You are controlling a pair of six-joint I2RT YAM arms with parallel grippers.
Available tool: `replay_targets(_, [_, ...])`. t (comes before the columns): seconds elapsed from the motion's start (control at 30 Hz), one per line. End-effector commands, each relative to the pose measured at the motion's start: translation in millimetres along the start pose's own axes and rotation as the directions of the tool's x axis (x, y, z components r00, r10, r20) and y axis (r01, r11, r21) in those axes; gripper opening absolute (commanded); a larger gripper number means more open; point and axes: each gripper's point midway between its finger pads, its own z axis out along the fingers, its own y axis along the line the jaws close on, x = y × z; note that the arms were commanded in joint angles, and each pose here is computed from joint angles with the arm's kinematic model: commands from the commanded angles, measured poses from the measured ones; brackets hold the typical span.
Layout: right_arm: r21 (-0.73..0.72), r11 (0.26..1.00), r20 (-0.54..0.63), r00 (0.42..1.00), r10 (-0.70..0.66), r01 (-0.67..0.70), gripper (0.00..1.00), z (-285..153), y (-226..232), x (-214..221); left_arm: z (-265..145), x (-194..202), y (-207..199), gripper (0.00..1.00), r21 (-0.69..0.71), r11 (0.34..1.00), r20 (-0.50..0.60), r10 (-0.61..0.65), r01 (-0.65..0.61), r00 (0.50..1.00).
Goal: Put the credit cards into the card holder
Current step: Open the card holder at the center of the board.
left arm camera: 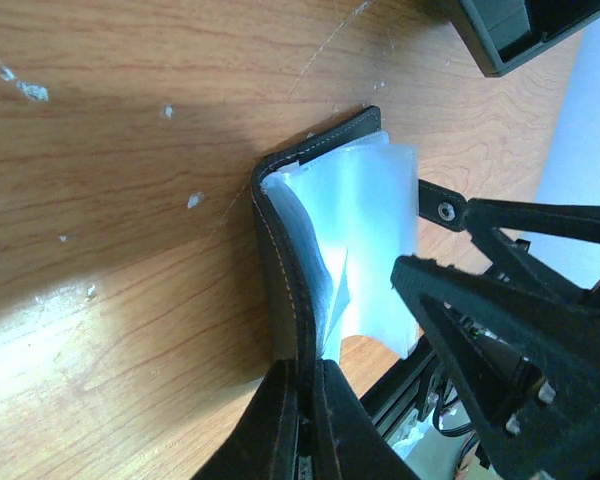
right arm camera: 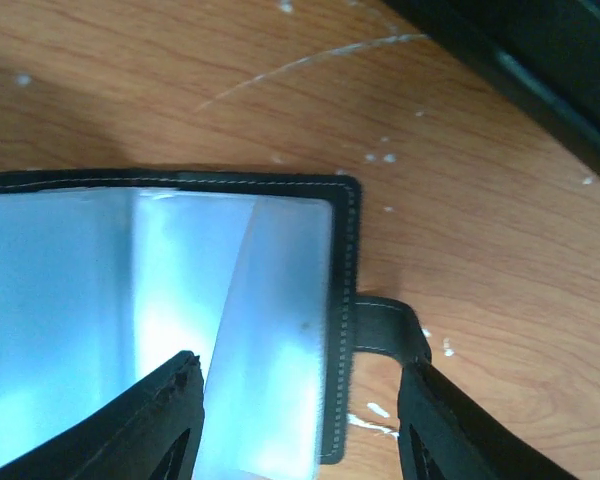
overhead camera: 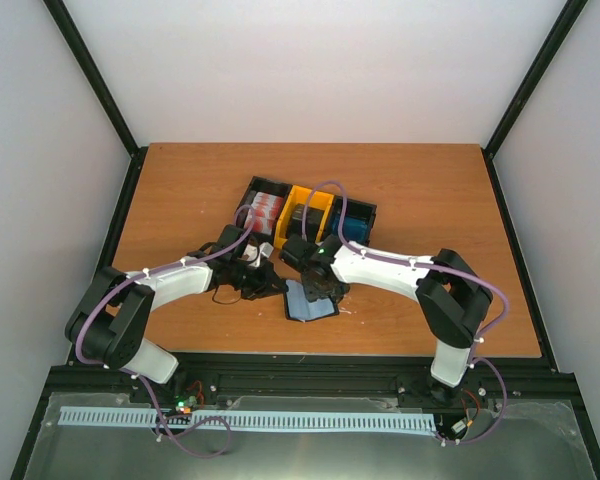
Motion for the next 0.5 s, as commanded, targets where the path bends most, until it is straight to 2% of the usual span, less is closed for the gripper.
replay_targets(0.0, [0.125, 0.992, 0.034, 0.999, 0.000, -0.004, 0.54, -4, -16, -8, -1, -7, -5, 0.01, -0.002, 1.000, 0.008, 0.017, -0.017, 1.000])
replay_targets(0.2, [0.010, 1.000, 0.077, 0.997, -0.018, 0.018, 0.45, -21, 4, -18, -1, -6, -3, 0.01, -0.009, 1.000, 0.006, 0.015, -0.015, 1.000])
replay_targets(0.37, [-0.095, 0.995, 0.136, 0.991, -0.023, 0.036, 0.42, -40, 23, -26, -1, -6, -2, 0.01, -0.015, 1.000, 0.007, 0.013, -0.013, 1.000])
replay_targets(0.47, [-0.162, 0.985, 0.121, 0.992, -0.043, 0.063, 0.38, -36, 36, -23, -1, -6, -1, 0.01, -0.020, 1.000, 0.008, 0.012, -0.011, 1.000])
